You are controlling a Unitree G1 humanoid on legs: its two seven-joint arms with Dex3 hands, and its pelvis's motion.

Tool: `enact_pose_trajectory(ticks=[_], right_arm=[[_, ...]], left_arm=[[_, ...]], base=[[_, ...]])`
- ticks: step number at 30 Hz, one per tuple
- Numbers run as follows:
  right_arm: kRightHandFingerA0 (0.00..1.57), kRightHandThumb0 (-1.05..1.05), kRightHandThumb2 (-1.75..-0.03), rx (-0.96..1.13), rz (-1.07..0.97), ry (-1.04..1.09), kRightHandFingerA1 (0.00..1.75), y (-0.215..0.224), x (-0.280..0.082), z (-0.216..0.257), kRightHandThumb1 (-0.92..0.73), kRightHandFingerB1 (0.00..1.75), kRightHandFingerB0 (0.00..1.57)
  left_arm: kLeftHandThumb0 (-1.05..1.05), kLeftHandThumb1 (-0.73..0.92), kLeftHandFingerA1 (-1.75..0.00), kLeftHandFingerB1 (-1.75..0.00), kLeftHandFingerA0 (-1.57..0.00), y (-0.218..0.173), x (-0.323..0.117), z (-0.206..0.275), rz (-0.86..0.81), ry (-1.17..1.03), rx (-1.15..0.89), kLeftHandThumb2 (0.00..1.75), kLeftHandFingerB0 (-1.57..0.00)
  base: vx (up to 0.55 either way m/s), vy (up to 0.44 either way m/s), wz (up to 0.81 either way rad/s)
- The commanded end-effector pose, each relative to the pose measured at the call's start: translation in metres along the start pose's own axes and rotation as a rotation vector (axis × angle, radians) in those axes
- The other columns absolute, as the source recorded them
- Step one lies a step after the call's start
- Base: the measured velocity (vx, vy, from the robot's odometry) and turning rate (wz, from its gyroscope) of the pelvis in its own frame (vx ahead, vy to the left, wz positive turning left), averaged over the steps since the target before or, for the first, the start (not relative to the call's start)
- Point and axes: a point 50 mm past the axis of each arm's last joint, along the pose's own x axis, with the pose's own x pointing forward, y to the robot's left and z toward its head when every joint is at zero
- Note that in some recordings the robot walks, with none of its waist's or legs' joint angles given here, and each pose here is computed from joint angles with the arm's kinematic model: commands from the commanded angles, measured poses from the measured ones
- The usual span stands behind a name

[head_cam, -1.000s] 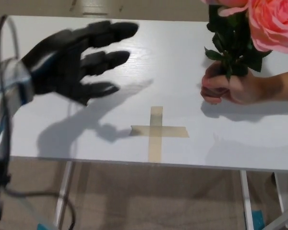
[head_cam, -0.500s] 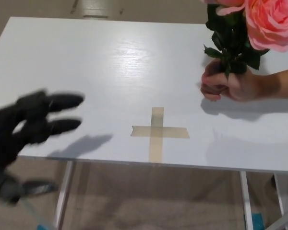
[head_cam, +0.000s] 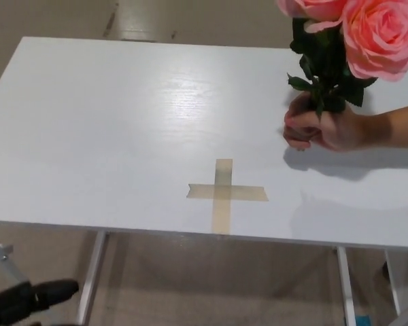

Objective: Use the left hand to pick up the rose and passes it to a human.

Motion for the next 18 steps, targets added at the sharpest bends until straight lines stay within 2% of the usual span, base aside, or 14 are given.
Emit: enact_pose_trajectory(ticks=[1, 3, 6, 8, 9, 12, 15, 16, 18], right_arm=[[0.68, -0.39, -0.60, -0.015, -0.015, 0.022, 0.46, -0.003, -0.001, -0.007, -0.66, 0.44, 0.60], [0.66, -0.40, -0.60, -0.014, -0.015, 0.024, 0.46, -0.003, -0.001, -0.007, -0.66, 0.43, 0.58], [0.66, -0.40, -0.60, -0.014, -0.019, 0.023, 0.46, -0.004, -0.001, -0.006, -0.66, 0.43, 0.58], [0.66, -0.40, -0.60, -0.014, -0.019, 0.023, 0.46, -0.004, -0.001, -0.006, -0.66, 0.43, 0.58], [0.66, -0.40, -0.60, -0.007, -0.019, 0.027, 0.46, -0.005, -0.001, -0.007, -0.66, 0.43, 0.58], [0.66, -0.40, -0.60, -0.001, -0.011, 0.028, 0.46, -0.001, 0.000, -0.006, -0.66, 0.43, 0.58], [0.66, -0.40, -0.60, -0.001, -0.011, 0.028, 0.46, -0.001, 0.000, -0.006, -0.66, 0.43, 0.58], [0.66, -0.40, -0.60, 0.001, -0.008, 0.026, 0.46, 0.000, 0.000, -0.006, -0.66, 0.43, 0.58], [0.66, -0.40, -0.60, 0.010, -0.015, 0.013, 0.46, -0.002, 0.000, 0.000, -0.66, 0.43, 0.58]], left_arm=[[-0.61, 0.51, -0.37, -0.34, -0.40, 0.017, 0.015, -0.048, 0.297, 0.225, 0.094, 0.56, -0.38], [-0.63, 0.57, -0.33, -0.32, -0.32, 0.026, 0.033, -0.093, 0.405, 0.494, 0.164, 0.58, -0.35], [-0.64, 0.60, -0.32, -0.31, -0.28, 0.033, 0.037, -0.105, 0.378, 0.624, 0.208, 0.59, -0.30], [-0.64, 0.60, -0.32, -0.31, -0.28, 0.034, 0.037, -0.106, 0.379, 0.626, 0.210, 0.59, -0.30], [-0.63, 0.59, -0.31, -0.30, -0.24, 0.039, 0.042, -0.108, 0.442, 0.643, 0.147, 0.59, -0.25], [-0.58, 0.58, -0.33, -0.30, -0.30, 0.042, 0.047, -0.111, 0.644, 0.554, -0.038, 0.58, -0.27], [-0.58, 0.58, -0.33, -0.30, -0.30, 0.043, 0.047, -0.112, 0.652, 0.552, -0.041, 0.58, -0.27], [-0.58, 0.45, -0.51, -0.43, -0.37, 0.031, 0.042, -0.129, 0.695, 0.612, -0.062, 0.84, -0.22], [-0.58, 0.47, -0.53, -0.44, -0.38, 0.033, 0.044, -0.127, 0.615, 0.697, 0.090, 0.88, -0.19]], base=[[0.00, 0.000, 0.00], [0.00, 0.000, 0.00], [0.00, 0.000, 0.00], [0.00, 0.000, 0.00], [0.00, 0.000, 0.00], [0.00, 0.000, 0.00], [0.00, 0.000, 0.00], [0.00, 0.000, 0.00], [0.00, 0.000, 0.00]])
